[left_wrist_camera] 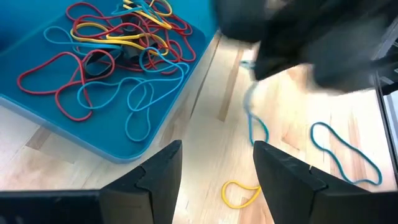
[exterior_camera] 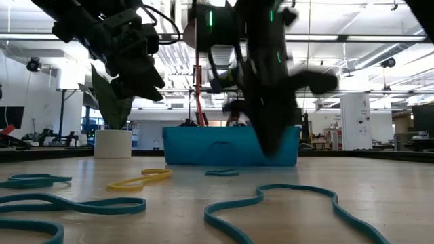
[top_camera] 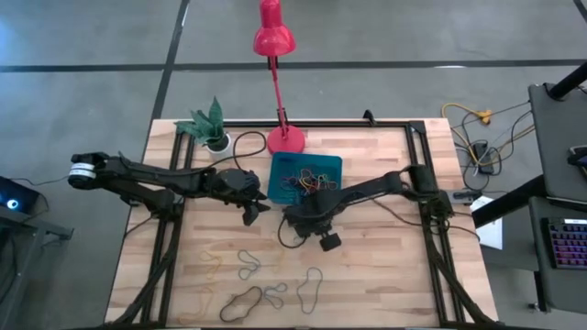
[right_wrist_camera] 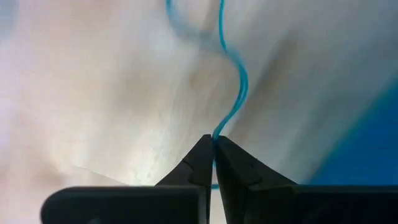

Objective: Pick and place rubber bands into bin
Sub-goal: Put the blue rubber band into the blue bin

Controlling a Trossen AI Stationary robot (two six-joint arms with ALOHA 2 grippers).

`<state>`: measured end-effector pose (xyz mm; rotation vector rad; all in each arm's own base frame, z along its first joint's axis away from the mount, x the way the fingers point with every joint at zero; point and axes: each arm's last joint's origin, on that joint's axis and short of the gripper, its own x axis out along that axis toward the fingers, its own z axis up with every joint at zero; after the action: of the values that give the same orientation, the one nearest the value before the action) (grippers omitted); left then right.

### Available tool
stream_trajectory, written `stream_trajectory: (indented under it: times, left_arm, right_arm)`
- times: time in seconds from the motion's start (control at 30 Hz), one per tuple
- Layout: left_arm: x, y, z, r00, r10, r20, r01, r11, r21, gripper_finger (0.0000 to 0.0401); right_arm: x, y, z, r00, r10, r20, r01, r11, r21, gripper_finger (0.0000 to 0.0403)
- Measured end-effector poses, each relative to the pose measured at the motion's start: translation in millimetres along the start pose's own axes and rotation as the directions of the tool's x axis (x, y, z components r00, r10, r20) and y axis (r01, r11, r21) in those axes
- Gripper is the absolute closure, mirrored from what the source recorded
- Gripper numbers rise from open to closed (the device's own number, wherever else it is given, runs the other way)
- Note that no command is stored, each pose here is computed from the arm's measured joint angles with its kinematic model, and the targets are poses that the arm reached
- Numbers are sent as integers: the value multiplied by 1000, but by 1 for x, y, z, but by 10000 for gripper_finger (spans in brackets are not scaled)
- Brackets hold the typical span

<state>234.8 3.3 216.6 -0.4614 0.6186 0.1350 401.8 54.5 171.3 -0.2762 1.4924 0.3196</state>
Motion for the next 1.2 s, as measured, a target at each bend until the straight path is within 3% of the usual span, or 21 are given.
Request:
stream_trajectory:
  times: [0.1,0.2,0.27,0.37,0.53,0.7,0.9,1.1,1.2]
  left_arm:
    - [0,0,0,1000,-1,1,1,1000,6,218]
    - [0,0,0,1000,-2,4,2,1000,7,218]
    - [0,0,1,1000,-4,10,4,1000,9,218]
    - [0,-1,1,1000,-5,12,5,1000,30,218]
    - [0,-1,1,1000,-6,14,6,999,32,218]
    - [0,-1,1,1000,-6,13,5,1000,23,218]
    - [0,0,1,1000,-4,9,4,999,-51,218]
    - [0,-1,1,1000,-5,8,5,998,-55,218]
    - [0,-1,1,1000,-4,9,5,998,-55,218]
  right_arm:
    - [-45,0,3,991,-42,130,33,997,68,395]
    - [-80,-2,3,963,-163,214,128,977,171,395]
    - [-105,-5,-1,922,-295,252,224,935,274,395]
    - [-132,-18,-14,854,-457,250,319,838,444,395]
    - [-122,-55,-35,869,-480,118,320,728,607,395]
    - [-103,-82,-53,886,-463,37,333,690,643,394]
    - [-80,-82,-60,917,-398,-39,340,724,600,366]
    - [-66,-70,-52,914,-395,-91,382,764,520,283]
    - [-66,-59,-48,915,-394,-86,390,809,439,244]
